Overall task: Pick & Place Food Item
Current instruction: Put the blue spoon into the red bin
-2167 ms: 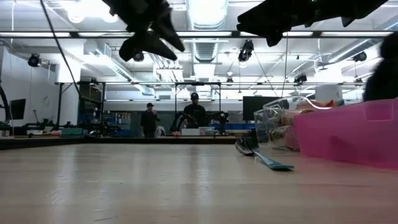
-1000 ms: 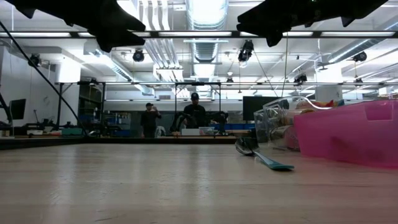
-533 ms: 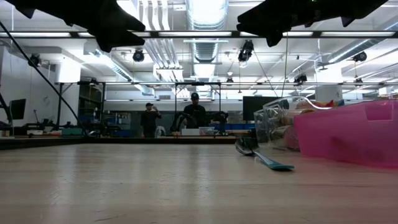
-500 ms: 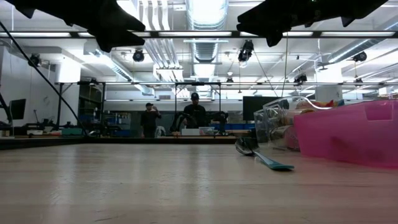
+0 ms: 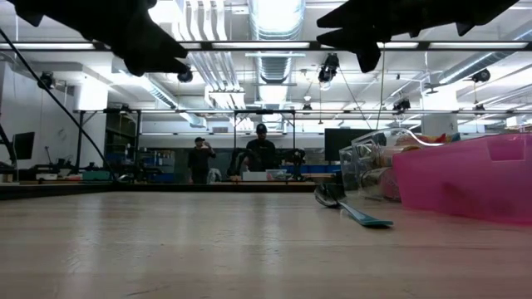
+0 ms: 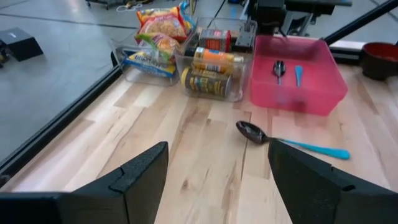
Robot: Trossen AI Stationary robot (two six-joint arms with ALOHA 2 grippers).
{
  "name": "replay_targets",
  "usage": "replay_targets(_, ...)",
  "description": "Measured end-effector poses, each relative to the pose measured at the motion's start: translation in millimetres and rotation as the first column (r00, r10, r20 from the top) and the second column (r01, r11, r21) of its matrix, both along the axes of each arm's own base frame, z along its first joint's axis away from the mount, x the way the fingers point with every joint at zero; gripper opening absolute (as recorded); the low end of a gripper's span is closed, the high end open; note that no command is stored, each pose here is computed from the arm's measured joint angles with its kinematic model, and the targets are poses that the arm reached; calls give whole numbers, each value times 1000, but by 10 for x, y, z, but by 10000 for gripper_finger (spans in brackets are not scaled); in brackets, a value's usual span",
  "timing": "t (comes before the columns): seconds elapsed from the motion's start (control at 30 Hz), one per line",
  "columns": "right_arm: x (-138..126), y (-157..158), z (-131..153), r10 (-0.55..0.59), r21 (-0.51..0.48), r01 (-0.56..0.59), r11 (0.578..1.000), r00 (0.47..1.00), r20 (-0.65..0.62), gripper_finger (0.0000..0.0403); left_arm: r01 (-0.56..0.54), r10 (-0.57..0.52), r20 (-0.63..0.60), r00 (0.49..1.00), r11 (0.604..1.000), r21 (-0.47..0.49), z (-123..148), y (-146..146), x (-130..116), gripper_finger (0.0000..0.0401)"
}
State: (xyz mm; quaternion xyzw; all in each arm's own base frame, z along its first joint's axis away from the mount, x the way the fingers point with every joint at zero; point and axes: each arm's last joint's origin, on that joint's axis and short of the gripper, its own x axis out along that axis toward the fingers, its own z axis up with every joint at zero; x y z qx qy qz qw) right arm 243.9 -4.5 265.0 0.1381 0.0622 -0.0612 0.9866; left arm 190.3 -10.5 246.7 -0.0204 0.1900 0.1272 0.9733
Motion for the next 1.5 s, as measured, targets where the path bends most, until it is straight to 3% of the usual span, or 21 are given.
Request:
replay_targets(0.13, -1, 3, -4, -12, 129, 11, 992, 1000, 8, 156, 0, 0, -10, 1000, 1000, 1, -10, 0, -4, 281)
replay_targets(0.3, -6, 81, -40, 144, 292, -131, 947, 989, -22, 156, 0, 0, -16, 1000, 1000, 2, -15, 1, -6, 281)
replay_targets(0.5, 6, 165, 48, 156, 408, -86, 909, 977, -142, 156, 1, -1, -33, 999, 1000, 6, -29, 1, -13, 281)
replay_targets(0.7, -21, 247, 224, 55, 395, 65, 916, 957, -284, 156, 2, -2, -32, 999, 1000, 6, -28, 1, -12, 281)
replay_targets(0.97, 81, 358, 265, -25, 427, 224, 876, 905, -424, 156, 2, -2, -33, 999, 1000, 6, -29, 1, -13, 281)
replay_targets(1.1, 314, 400, 154, -38, 412, 307, 858, 837, -545, 156, 2, -2, -37, 999, 1000, 6, -32, 2, -14, 281)
replay_targets(1.23, 550, 432, 75, -67, 370, 419, 829, 732, -678, 156, 2, -1, -48, 999, 1000, 7, -42, 2, -19, 281)
replay_targets(1.5, 1017, 509, -118, -96, 230, 506, 831, 537, -838, 156, 2, -1, -55, 999, 1000, 8, -48, 3, -22, 281)
